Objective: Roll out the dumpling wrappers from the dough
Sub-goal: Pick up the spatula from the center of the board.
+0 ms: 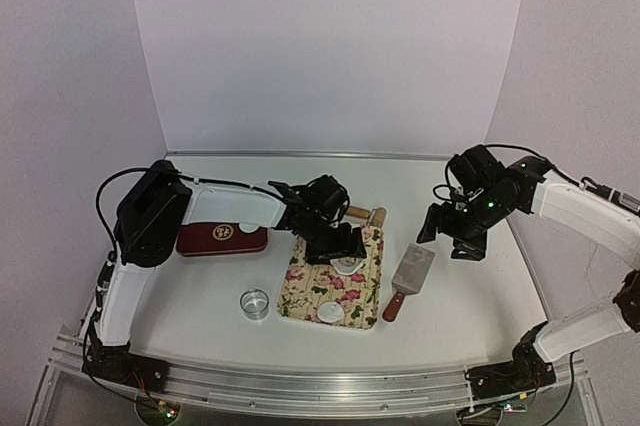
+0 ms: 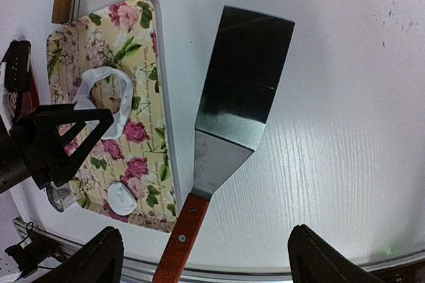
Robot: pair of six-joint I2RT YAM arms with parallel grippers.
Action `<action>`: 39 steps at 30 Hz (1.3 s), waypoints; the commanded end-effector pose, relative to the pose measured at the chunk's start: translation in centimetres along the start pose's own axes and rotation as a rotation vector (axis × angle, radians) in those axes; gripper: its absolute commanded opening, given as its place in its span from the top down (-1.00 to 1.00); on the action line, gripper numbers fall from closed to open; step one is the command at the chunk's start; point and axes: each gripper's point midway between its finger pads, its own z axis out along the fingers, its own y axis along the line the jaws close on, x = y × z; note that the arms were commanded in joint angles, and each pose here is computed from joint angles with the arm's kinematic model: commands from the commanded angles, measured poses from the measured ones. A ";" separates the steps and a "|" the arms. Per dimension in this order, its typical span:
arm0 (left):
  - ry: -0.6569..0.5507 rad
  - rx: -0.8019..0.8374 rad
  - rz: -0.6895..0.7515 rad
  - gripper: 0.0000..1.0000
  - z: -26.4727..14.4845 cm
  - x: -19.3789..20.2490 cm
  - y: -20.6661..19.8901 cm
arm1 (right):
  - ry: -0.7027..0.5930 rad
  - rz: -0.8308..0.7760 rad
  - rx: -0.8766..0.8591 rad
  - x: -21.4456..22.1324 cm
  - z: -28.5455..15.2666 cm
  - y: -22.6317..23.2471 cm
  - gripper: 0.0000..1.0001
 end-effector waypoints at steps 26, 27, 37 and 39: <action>0.214 0.013 0.193 -0.81 -1.9 11.8 -11.5 | -0.058 -0.102 -0.040 0.3 -2.1 -0.3 -0.65; 0.218 -0.011 0.199 -0.81 -1.6 11.9 -11.2 | -0.067 -0.103 -0.038 0.1 -2.3 -0.3 -0.65; 0.242 -0.133 0.234 -0.57 -0.3 12.9 -9.9 | -0.094 -0.114 -0.029 -0.4 -2.8 -0.3 -0.65; 0.248 -0.130 0.241 -0.40 -0.3 13.3 -10.1 | -0.093 -0.119 -0.026 -0.4 -2.7 -0.4 -0.65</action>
